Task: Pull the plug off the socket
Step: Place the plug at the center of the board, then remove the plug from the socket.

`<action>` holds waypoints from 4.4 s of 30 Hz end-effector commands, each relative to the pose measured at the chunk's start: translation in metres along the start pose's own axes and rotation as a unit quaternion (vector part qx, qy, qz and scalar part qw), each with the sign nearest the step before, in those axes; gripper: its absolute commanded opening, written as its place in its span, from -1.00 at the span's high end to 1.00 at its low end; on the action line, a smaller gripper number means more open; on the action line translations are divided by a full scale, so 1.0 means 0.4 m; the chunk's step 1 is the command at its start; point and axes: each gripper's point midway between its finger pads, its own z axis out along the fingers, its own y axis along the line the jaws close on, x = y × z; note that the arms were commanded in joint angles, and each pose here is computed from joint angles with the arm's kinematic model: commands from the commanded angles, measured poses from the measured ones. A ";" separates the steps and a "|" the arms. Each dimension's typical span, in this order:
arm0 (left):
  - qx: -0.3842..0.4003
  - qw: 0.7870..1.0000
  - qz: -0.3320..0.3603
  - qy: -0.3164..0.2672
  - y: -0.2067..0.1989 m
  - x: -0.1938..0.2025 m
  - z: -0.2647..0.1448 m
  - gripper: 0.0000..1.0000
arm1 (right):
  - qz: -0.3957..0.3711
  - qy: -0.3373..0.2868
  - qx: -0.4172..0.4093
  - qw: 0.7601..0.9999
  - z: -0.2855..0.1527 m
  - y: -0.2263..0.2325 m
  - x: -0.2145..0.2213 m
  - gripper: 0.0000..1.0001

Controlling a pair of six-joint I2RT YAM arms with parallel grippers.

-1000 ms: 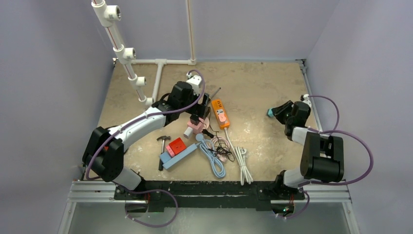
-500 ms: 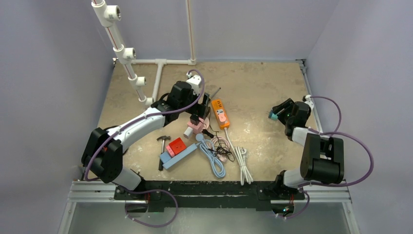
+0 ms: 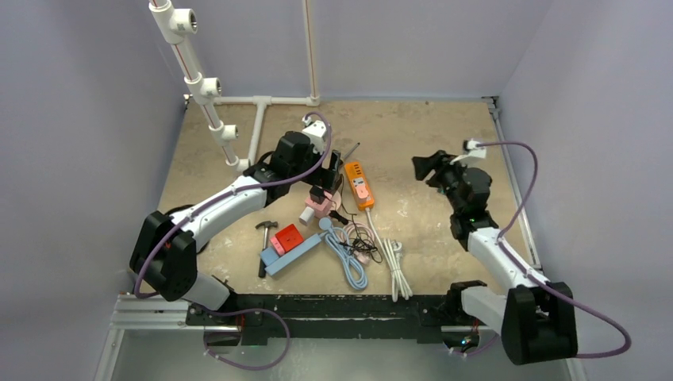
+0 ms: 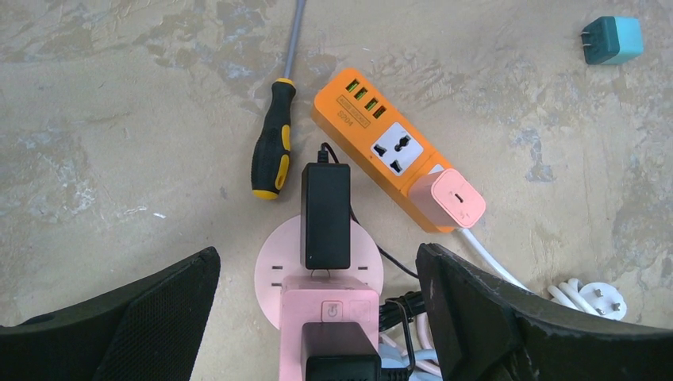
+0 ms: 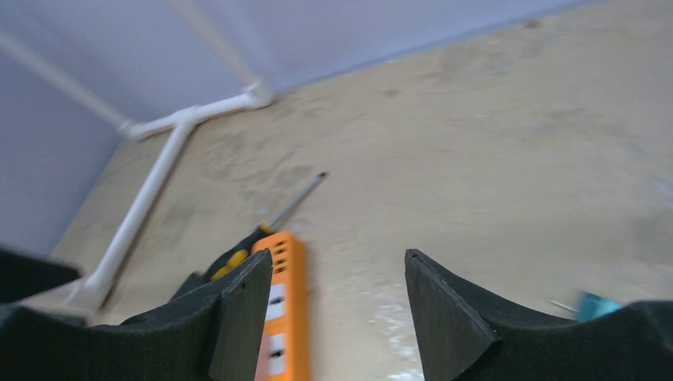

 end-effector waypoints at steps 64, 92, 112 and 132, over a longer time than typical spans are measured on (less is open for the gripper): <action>-0.033 0.999 -0.026 -0.007 0.060 -0.014 0.012 -0.90 | -0.196 0.193 0.017 0.961 0.084 0.319 0.457 0.09; -0.029 0.999 -0.027 -0.005 0.056 -0.012 0.013 -0.90 | -0.212 0.194 -0.005 0.958 0.082 0.334 0.453 0.88; -0.028 0.999 -0.027 -0.003 0.055 -0.010 0.015 -0.90 | -0.204 0.177 -0.016 0.963 0.072 0.347 0.425 1.00; 0.011 0.999 -0.032 -0.010 0.020 -0.018 0.014 -0.90 | -0.173 0.128 -0.036 0.976 0.041 0.369 0.346 1.00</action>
